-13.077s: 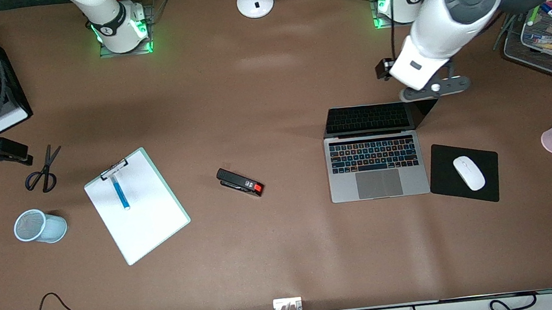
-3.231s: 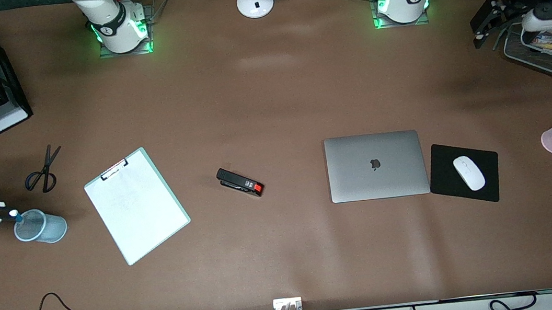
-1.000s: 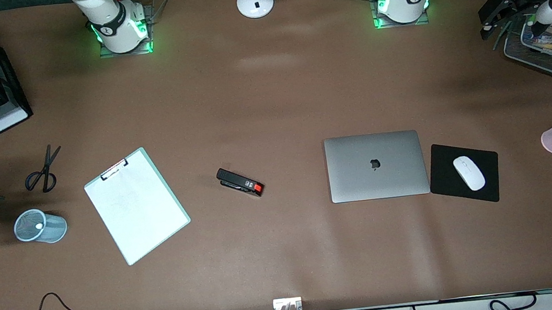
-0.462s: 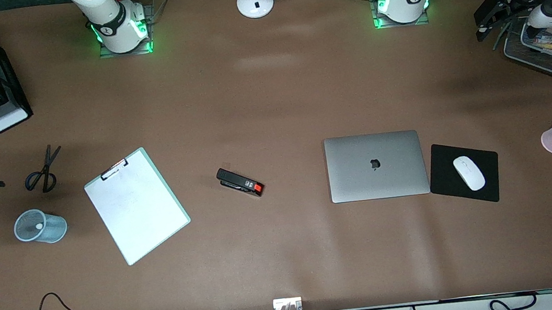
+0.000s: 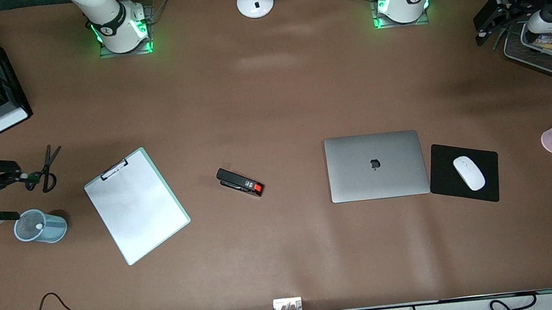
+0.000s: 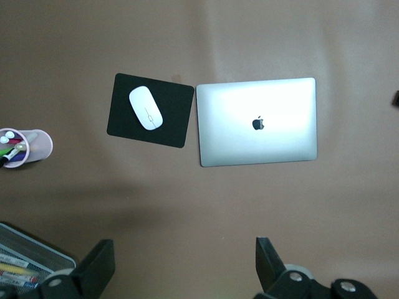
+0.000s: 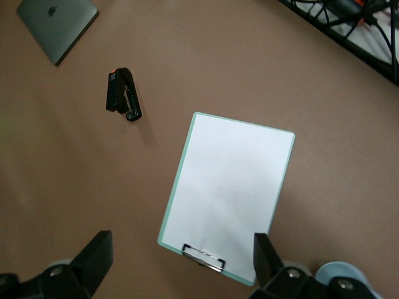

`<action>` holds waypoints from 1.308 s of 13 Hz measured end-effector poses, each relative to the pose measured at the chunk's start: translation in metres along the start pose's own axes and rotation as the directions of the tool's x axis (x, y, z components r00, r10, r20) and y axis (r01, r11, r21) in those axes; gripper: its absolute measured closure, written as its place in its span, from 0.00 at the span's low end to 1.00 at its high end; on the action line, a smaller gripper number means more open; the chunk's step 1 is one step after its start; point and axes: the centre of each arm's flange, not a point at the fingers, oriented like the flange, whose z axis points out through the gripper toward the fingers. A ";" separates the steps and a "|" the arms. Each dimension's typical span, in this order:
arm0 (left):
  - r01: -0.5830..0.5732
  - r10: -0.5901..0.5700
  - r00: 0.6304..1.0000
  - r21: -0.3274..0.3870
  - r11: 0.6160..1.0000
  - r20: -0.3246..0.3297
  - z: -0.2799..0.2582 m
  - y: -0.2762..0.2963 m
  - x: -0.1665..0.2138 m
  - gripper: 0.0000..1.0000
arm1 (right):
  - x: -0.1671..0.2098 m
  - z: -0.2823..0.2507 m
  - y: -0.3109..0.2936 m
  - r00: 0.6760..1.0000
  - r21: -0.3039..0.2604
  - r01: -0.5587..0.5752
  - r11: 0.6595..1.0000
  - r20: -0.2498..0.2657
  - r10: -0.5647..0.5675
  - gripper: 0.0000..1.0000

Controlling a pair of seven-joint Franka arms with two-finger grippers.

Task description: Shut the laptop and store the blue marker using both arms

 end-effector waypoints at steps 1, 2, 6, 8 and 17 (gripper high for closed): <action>0.001 -0.001 1.000 0.000 1.000 -0.002 0.000 -0.001 0.000 0.00 | 0.008 0.003 -0.010 0.997 -0.021 -0.074 0.997 0.025 0.074 0.00; 0.002 -0.002 1.000 0.000 1.000 -0.003 0.000 -0.001 0.000 0.00 | 0.016 0.004 -0.021 0.988 -0.051 -0.141 0.989 0.051 0.143 0.00; 0.002 -0.002 1.000 0.000 1.000 -0.002 0.000 -0.001 0.000 0.00 | 0.034 -0.008 -0.086 0.906 -0.227 -0.354 0.907 0.157 0.393 0.00; 0.002 -0.002 1.000 0.000 1.000 -0.002 0.000 -0.001 0.000 0.00 | 0.030 -0.020 -0.111 0.844 -0.300 -0.451 0.841 0.163 0.510 0.00; 0.003 -0.003 1.000 0.003 1.000 -0.016 -0.018 -0.001 -0.013 0.00 | -0.079 -0.089 -0.109 0.730 -0.350 -0.626 0.696 0.050 0.682 0.00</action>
